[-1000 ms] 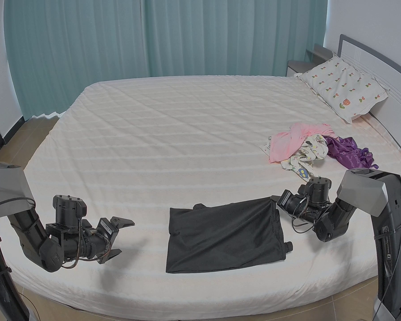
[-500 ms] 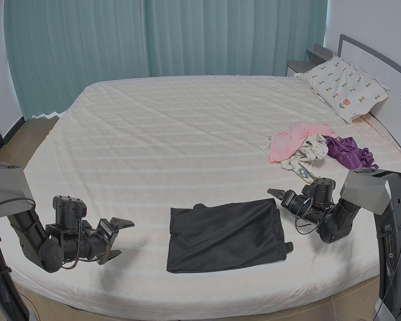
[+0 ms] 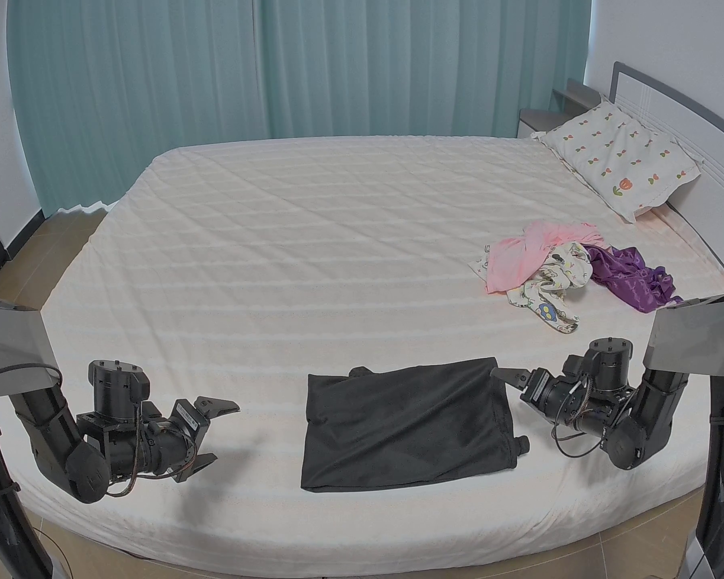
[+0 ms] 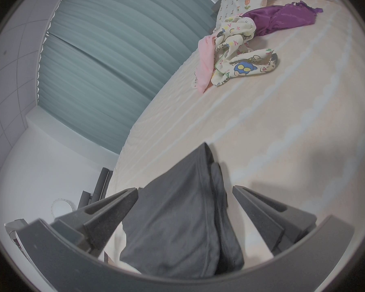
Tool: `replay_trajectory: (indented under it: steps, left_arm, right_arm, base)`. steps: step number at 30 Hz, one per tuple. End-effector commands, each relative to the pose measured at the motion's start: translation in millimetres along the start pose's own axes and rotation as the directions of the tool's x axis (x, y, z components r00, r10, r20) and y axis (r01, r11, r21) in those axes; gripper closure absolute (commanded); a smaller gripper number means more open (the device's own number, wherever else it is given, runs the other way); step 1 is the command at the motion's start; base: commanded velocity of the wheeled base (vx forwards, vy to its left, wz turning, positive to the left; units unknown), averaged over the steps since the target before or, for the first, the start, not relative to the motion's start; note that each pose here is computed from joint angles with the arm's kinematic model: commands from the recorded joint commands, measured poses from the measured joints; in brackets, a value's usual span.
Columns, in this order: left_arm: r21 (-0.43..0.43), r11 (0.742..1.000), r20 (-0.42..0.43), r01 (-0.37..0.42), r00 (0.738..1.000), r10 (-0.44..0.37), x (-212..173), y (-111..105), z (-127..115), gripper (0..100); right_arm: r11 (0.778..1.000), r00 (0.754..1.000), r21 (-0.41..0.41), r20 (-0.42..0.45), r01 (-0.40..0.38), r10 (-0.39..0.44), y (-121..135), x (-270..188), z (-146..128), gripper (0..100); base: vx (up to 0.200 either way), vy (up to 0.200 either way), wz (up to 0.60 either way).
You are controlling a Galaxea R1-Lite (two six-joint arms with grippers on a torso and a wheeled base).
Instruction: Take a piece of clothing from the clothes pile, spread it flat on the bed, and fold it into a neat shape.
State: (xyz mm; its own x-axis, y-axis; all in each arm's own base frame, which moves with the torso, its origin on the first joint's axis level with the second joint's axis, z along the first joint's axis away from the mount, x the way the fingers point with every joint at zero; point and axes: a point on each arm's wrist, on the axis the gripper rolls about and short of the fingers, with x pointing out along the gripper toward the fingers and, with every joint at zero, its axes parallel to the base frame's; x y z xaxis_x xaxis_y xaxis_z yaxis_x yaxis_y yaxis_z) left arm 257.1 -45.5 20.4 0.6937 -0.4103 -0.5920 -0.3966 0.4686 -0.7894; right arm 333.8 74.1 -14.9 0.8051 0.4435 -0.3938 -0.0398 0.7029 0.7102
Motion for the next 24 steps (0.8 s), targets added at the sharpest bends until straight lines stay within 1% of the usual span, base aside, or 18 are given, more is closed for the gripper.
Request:
replay_trajectory:
  steps: [1, 6, 9, 11, 17, 24]
  left_arm:
    - [0.005, 1.0, 0.002, 0.002, 1.0, -0.002, 0, 0, 0, 0]
    - [0.004, 1.0, 0.001, -0.001, 1.0, 0.001, 0, 1, -1, 0]
    - [0.005, 1.0, 0.002, 0.0, 1.0, 0.0, 0, 1, -1, 0]
    - [0.006, 1.0, 0.001, -0.001, 1.0, 0.001, 0, 1, -1, 0]
    - [0.006, 1.0, 0.002, 0.0, 1.0, 0.0, 0, 1, 0, 0]
    - [0.008, 1.0, 0.002, 0.001, 1.0, -0.001, 2, 0, 0, 0]
  right_arm:
    - [1.0, 1.0, -0.011, -0.016, 0.003, -0.004, 14, -37, -14, 0]
    - [1.0, 0.999, -0.012, -0.031, 0.014, -0.014, 6, -56, -30, 0]
    - [0.999, 0.998, -0.036, -0.058, 0.022, -0.024, 6, -59, -37, 0]
    - [0.998, 0.998, -0.057, -0.063, 0.01, -0.014, 8, -58, -38, 0]
    - [0.998, 0.997, -0.069, -0.08, -0.012, 0.006, 9, -47, -42, 0]
    - [0.998, 0.997, -0.07, -0.079, -0.009, 0.003, -1, -24, -45, 0]
  base:
    - [0.0, 0.0, 0.0]
    - [0.0, 0.0, 0.0]
    - [0.0, 0.0, 0.0]
    - [0.0, 0.0, 0.0]
    - [0.0, 0.0, 0.0]
    - [0.0, 0.0, 0.0]
